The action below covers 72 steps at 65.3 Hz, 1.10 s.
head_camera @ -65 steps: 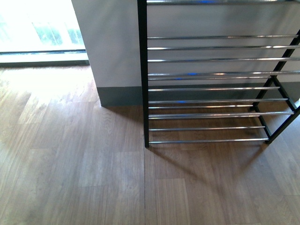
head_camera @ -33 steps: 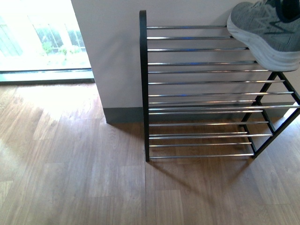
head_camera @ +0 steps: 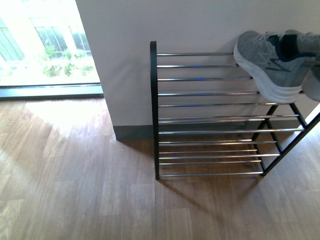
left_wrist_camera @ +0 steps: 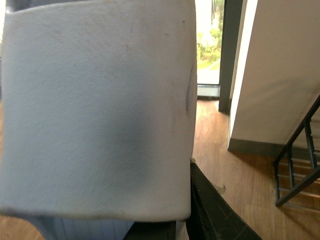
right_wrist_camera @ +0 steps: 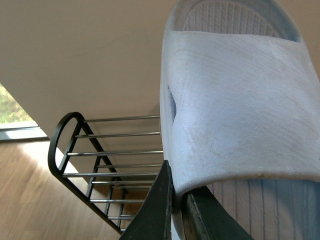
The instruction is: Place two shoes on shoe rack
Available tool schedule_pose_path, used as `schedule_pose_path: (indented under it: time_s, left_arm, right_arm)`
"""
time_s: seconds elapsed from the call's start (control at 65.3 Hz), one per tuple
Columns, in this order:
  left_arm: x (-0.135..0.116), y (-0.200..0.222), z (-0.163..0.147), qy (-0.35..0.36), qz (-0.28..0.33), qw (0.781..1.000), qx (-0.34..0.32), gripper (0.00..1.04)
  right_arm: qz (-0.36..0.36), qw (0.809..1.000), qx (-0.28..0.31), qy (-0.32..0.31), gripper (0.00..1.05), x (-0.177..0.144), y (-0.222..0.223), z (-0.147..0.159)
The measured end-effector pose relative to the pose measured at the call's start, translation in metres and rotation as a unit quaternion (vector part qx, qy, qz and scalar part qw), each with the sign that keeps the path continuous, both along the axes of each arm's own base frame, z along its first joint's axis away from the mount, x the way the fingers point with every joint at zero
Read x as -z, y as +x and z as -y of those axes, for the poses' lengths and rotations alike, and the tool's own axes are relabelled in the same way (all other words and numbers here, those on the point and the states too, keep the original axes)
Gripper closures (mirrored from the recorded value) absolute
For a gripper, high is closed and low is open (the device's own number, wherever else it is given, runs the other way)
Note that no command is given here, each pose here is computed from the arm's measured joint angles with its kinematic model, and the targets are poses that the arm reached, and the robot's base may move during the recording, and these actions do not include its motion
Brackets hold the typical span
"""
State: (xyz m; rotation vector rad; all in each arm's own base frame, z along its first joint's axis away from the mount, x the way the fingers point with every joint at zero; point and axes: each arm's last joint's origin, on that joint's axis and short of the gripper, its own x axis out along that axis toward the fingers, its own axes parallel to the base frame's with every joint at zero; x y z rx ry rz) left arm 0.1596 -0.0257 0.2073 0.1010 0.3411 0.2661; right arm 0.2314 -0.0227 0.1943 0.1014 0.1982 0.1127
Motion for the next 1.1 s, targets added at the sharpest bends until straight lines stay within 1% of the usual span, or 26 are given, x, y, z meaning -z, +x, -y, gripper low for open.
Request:
schedule_pose_path:
  time_s: [0.077,0.092,0.107,0.138,0.168,0.199,0.306,0.352,0.536,0.643,0.735,0.796,0.934,1.011,1.103]
  left_arm:
    - [0.0,0.0,0.0,0.0,0.0,1.0,0.0,1.03]
    - [0.0,0.0,0.0,0.0,0.0,1.0,0.0,1.03]
    - [0.0,0.0,0.0,0.0,0.0,1.0,0.0,1.03]
    - [0.0,0.0,0.0,0.0,0.0,1.0,0.0,1.03]
    - [0.0,0.0,0.0,0.0,0.0,1.0,-0.001,1.03]
    - [0.0,0.0,0.0,0.0,0.0,1.0,0.0,1.03]
    - [0.0,0.0,0.0,0.0,0.0,1.0,-0.001,1.03]
    - [0.0,0.0,0.0,0.0,0.0,1.0,-0.001,1.03]
    - [0.0,0.0,0.0,0.0,0.0,1.0,0.0,1.03]
    - [0.0,0.0,0.0,0.0,0.0,1.0,0.0,1.03]
    - [0.0,0.0,0.0,0.0,0.0,1.0,0.0,1.03]
    - [0.0,0.0,0.0,0.0,0.0,1.0,0.0,1.03]
    - [0.0,0.0,0.0,0.0,0.0,1.0,0.0,1.03]
    - [0.0,0.0,0.0,0.0,0.0,1.0,0.0,1.03]
    - [0.0,0.0,0.0,0.0,0.0,1.0,0.0,1.03]
  right_arm:
    - [0.001,1.0,-0.005,0.003,1.03,0.0,0.0,0.0]
    - [0.007,1.0,-0.016,0.007,1.03,-0.001,0.001,0.0]
    - [0.014,0.999,-0.048,0.016,1.03,-0.001,0.002,-0.001]
    - [0.021,0.995,-0.092,0.026,1.03,-0.004,0.005,-0.006]
    - [0.018,0.993,-0.117,0.03,1.03,-0.007,0.012,-0.012]
    - [-0.001,0.99,-0.134,0.034,1.03,-0.01,0.022,-0.024]
    - [-0.065,0.986,-0.147,0.036,1.03,-0.009,0.051,-0.06]
    - [-0.077,0.985,-0.151,0.032,1.03,-0.009,0.058,-0.071]
    - [-0.129,0.977,-0.171,0.017,1.03,0.002,0.097,-0.136]
    - [-0.16,0.972,-0.175,0.0,1.03,0.022,0.117,-0.174]
    - [-0.183,0.967,-0.177,-0.014,1.03,0.04,0.13,-0.196]
    - [-0.204,0.963,-0.176,-0.026,1.03,0.059,0.14,-0.21]
    - [-0.252,0.952,-0.165,-0.051,1.03,0.101,0.164,-0.224]
    - [-0.274,0.948,-0.148,-0.068,1.03,0.126,0.178,-0.227]
    - [-0.284,0.946,-0.133,-0.087,1.03,0.151,0.194,-0.227]
